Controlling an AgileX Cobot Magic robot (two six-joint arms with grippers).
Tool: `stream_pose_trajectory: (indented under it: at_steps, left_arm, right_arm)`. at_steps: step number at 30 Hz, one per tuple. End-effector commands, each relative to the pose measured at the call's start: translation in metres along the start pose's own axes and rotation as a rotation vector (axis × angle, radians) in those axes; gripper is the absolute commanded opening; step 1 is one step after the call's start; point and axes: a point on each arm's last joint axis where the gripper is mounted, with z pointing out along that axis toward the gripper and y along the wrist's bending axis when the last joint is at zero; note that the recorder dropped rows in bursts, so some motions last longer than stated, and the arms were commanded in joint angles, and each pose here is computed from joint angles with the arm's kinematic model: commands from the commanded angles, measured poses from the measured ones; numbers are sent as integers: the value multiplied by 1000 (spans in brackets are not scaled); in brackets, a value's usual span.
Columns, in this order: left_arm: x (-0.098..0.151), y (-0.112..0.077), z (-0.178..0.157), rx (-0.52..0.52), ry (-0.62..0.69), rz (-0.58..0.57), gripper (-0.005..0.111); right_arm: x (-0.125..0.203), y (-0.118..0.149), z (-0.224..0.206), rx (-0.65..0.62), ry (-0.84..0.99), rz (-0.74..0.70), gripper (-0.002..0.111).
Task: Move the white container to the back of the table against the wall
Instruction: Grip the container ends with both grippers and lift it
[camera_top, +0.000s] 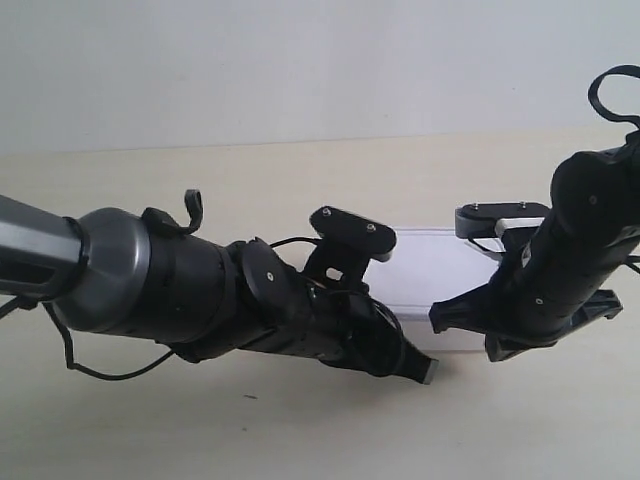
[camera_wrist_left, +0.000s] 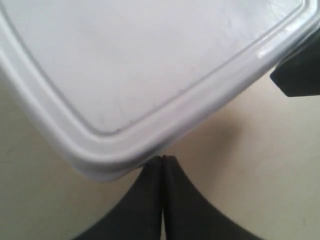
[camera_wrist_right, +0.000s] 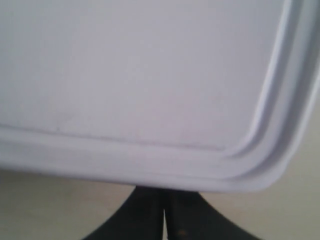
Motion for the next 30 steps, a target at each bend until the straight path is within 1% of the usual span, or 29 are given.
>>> stream_pose_trajectory:
  at_steps: [1,8,12,15,20,24,26,30]
  left_arm:
    - [-1,6,6,-39,-22,21,0]
    - [-1,7,24,-48,-14,30,0]
    - [-9,6,25,-58,-47,29,0]
    - [-15,10,25,-72,-70,25,0]
    - [-18,23,26,-97,-76,3,0]
    - [-19,30,27,-122,-85,14,0]
    - [-20,31,33,-128,-87,20,0]
    - [-33,29,38,-116,-118,5,0]
  right_arm:
    - [-4,1,3,-4,-45,-6,0]
    - [-10,2,3,-18,-102,-4,0]
    - [-12,3,3,-20,-129,-13,0]
    - [-16,-1,2,-23,-165,-1,0]
    - [-23,-12,1,-20,-206,37,0]
    - [-27,-11,0,-30,-249,35,0]
    - [-29,-11,0,-35,-273,35,0]
    - [-32,-11,-1,-41,-308,30,0]
